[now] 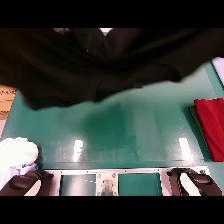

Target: Fold the shirts.

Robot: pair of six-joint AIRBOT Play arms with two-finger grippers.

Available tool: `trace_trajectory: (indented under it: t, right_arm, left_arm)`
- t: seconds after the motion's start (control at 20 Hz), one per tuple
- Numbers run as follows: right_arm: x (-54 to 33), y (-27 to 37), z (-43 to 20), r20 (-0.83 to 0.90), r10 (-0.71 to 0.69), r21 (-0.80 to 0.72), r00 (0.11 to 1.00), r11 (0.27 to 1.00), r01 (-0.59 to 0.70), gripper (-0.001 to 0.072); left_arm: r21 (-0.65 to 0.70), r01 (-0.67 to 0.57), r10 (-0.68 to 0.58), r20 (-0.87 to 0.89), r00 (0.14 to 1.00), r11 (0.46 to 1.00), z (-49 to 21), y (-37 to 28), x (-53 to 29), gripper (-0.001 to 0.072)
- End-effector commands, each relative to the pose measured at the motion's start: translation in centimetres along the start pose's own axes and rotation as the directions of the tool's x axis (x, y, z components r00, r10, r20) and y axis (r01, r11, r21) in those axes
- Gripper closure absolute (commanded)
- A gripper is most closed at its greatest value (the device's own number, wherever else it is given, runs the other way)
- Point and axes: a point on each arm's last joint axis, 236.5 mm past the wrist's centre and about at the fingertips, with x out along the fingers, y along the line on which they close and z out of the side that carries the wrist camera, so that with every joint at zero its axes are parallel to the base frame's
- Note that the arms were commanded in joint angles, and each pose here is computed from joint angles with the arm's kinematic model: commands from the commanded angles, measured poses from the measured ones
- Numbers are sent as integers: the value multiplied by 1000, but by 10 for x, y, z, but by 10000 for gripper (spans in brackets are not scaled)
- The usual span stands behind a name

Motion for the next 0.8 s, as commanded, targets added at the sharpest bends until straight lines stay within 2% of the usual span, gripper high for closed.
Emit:
trace_trajectory:
  t: [0.0,0.2,0.35,0.45,0.55,0.65,0.75]
  right_arm:
    - [-1,-22,-14,-35,-85,25,996,996,86,695]
    - [47,-87,-126,-300,-134,160,945,969,188,695]
    - [76,-147,-251,-524,-150,262,838,908,327,695]
    - [85,-182,-327,-625,-160,284,764,865,414,694]
    - [86,-207,-394,-717,-155,300,680,811,502,694]
    - [84,-224,-446,-794,-132,292,594,773,563,695]
    - [83,-233,-479,-842,-105,276,529,759,590,695]
  left_arm:
    - [23,-124,126,-97,987,992,-25,32,16,686]
    - [-41,-67,49,-335,941,997,-124,27,123,685]
    - [-193,15,-115,-517,848,981,-243,-6,211,685]
    - [-355,55,-262,-571,778,933,-319,-42,255,685]
    - [-495,121,-423,-560,712,860,-380,-85,282,684]
    - [-570,168,-526,-552,647,804,-428,-125,294,684]
    - [-597,179,-578,-585,570,782,-471,-162,293,682]
